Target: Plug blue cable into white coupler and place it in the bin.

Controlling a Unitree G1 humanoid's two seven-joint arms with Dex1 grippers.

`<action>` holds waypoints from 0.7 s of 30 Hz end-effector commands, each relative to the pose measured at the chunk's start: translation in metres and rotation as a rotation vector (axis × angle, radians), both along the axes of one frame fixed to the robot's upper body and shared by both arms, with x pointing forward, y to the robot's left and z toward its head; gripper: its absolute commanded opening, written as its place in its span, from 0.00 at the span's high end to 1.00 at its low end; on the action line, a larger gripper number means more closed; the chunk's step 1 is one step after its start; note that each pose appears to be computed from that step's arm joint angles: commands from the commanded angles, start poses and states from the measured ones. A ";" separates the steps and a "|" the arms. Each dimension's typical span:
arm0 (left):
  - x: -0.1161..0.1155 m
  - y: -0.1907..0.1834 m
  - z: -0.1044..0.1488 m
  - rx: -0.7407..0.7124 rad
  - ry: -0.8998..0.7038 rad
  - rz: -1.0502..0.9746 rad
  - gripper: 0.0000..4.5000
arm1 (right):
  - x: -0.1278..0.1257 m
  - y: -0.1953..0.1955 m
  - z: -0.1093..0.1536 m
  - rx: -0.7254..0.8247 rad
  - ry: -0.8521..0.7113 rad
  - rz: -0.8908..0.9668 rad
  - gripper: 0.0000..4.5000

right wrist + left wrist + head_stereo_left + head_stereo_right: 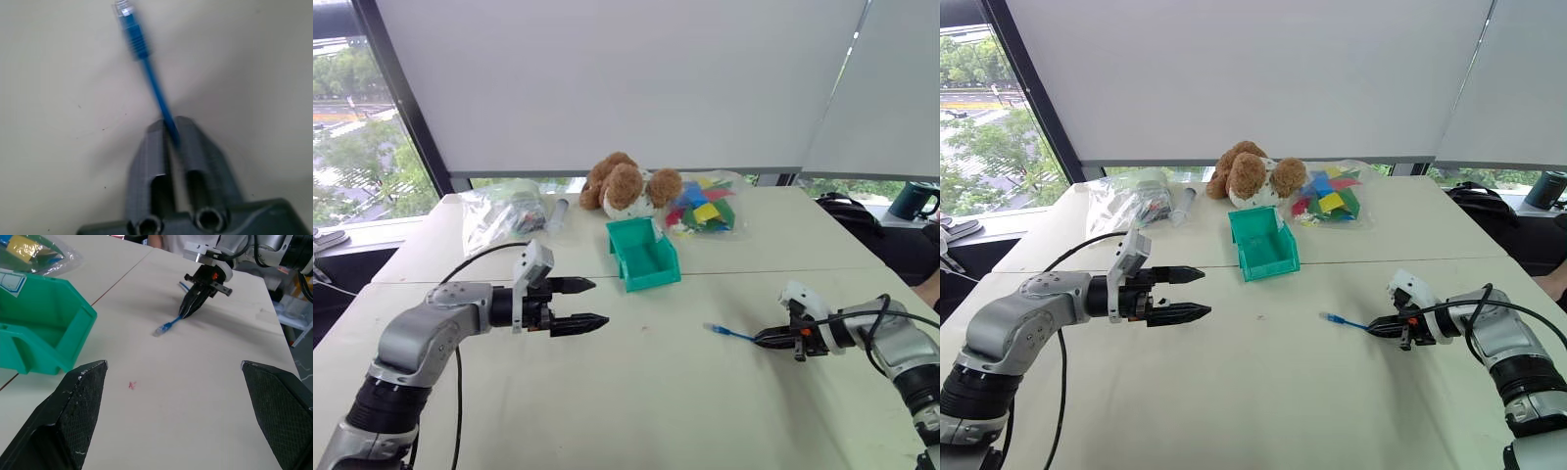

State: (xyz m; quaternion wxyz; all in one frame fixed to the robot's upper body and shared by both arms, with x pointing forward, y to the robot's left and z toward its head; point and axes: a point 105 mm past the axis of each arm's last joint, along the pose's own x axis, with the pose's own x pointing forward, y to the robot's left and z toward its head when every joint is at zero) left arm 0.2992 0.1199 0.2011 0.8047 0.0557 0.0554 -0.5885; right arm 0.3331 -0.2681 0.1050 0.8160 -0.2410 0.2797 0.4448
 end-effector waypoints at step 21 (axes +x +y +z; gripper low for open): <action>0.004 -0.003 0.008 -0.011 -0.041 -0.013 0.00 | -0.003 0.172 -0.015 -0.046 -0.017 0.475 0.87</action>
